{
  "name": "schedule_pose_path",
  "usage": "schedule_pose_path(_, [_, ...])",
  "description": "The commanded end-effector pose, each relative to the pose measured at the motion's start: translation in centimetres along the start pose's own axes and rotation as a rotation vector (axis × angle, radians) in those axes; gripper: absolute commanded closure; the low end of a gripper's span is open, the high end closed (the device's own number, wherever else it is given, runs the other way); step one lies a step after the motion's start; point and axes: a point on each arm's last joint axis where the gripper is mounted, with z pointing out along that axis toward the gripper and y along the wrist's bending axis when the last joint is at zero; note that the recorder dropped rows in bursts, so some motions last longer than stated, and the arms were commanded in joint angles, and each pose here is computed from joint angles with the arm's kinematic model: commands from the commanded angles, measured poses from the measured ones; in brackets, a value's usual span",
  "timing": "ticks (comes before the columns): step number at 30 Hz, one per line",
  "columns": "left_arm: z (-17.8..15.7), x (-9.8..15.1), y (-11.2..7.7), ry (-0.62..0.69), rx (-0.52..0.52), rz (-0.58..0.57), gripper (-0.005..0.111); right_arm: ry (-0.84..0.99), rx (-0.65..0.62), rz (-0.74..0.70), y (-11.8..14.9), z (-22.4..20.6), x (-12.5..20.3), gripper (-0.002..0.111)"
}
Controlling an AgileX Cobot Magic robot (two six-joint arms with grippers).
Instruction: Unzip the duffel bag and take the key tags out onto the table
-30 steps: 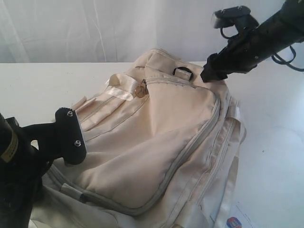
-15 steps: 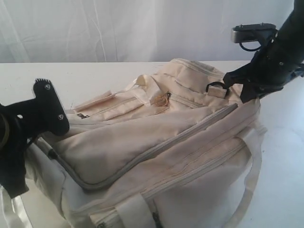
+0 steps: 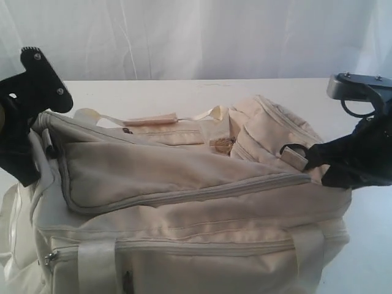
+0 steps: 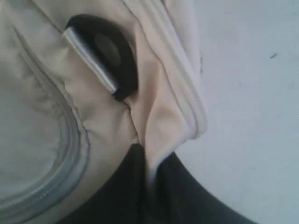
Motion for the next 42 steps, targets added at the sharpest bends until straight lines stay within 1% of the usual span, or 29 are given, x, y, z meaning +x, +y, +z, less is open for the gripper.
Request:
schedule_pose_path(1, [-0.6, 0.0, 1.9, 0.034, -0.057, -0.035, 0.107, 0.017, -0.055, 0.016, 0.4, -0.2, 2.4, 0.108])
schedule_pose_path(5, [-0.9, -0.1, 0.9, 0.046, 0.091, -0.034, 0.107, 0.04, -0.054, 0.017, 0.3, 0.4, 3.2, 0.108])
schedule_pose_path(7, [-0.9, -0.1, 0.4, 0.052, 0.147, -0.023, 0.106, 0.044, -0.062, -0.007, 0.2, 0.8, 3.4, 0.108])
schedule_pose_path(8, [-1.0, 0.0, 0.2, 0.061, 0.163, -0.015, 0.102, 0.041, -0.071, -0.018, 0.3, 0.8, 3.4, 0.108])
schedule_pose_path(10, [-1.1, 0.3, 0.1, 0.083, 0.179, -0.023, 0.089, 0.038, -0.074, -0.022, 0.3, 0.8, 3.4, 0.104])
schedule_pose_path(13, [-1.6, 0.8, 0.3, 0.109, 0.19, -0.045, 0.063, 0.009, -0.071, -0.025, 0.4, 0.6, 2.9, 0.089])
schedule_pose_path(14, [-1.9, 1.0, 0.5, 0.118, 0.184, -0.051, 0.054, -0.007, -0.065, -0.031, 0.4, 0.3, 2.6, 0.082])
schedule_pose_path(16, [-2.8, 1.3, 1.3, 0.113, 0.17, -0.082, 0.044, -0.047, -0.062, -0.038, 0.5, -0.4, 1.8, 0.066])
schedule_pose_path(17, [-3.4, 1.3, 1.8, 0.101, 0.165, -0.115, 0.041, -0.072, -0.061, -0.045, 0.7, -0.9, 1.3, 0.058])
schedule_pose_path(18, [-4.0, 1.3, 2.3, 0.086, 0.166, -0.141, 0.041, -0.098, -0.06, -0.052, 0.8, -1.5, 0.8, 0.051])
schedule_pose_path(20, [-5.7, 1.3, 3.2, 0.051, 0.205, -0.228, 0.041, -0.165, -0.055, -0.067, 1.1, -2.8, -0.4, 0.043])
schedule_pose_path(21, [-6.5, 1.4, 3.5, 0.039, 0.235, -0.268, 0.041, -0.202, -0.048, -0.076, 1.2, -3.5, -1.0, 0.042])
schedule_pose_path(23, [-8.2, 1.6, 3.8, 0.029, 0.328, -0.344, 0.041, -0.266, -0.038, -0.091, 1.4, -4.8, -2.0, 0.042])
schedule_pose_path(25, [-9.0, 1.9, 3.4, 0.049, 0.412, -0.37, 0.041, -0.337, -0.03, -0.1, 1.6, -5.9, -3.0, 0.042])
schedule_pose_path(27, [-9.1, 2.4, 2.8, 0.101, 0.457, -0.367, 0.041, -0.385, -0.025, -0.098, 1.7, -6.3, -3.7, 0.042])
schedule_pose_path(29, [-8.5, 2.9, 1.8, 0.141, 0.481, -0.357, 0.041, -0.406, -0.016, -0.098, 1.5, -6.0, -4.4, 0.042])
schedule_pose_path(33, [-6.6, 2.9, -0.3, 0.139, 0.512, -0.357, 0.041, -0.388, -0.009, -0.092, 0.8, -3.9, -5.7, 0.042])
schedule_pose_path(35, [-5.6, 2.9, -1.5, 0.165, 0.539, -0.355, 0.044, -0.373, -0.037, -0.074, 0.8, -2.6, -6.3, 0.042])
schedule_pose_path(38, [-4.1, 3.2, -3.0, 0.22, 0.55, -0.337, 0.047, -0.343, -0.113, -0.073, 0.9, -0.6, -7.0, 0.042])
schedule_pose_path(40, [-3.2, 3.2, -3.8, 0.232, 0.549, -0.32, 0.047, -0.334, -0.162, -0.081, 1.1, 0.5, -7.5, 0.042])
schedule_pose_path(42, [-2.3, 3.1, -4.3, 0.227, 0.536, -0.305, 0.047, -0.333, -0.174, -0.064, 0.9, 1.5, -7.9, 0.042])
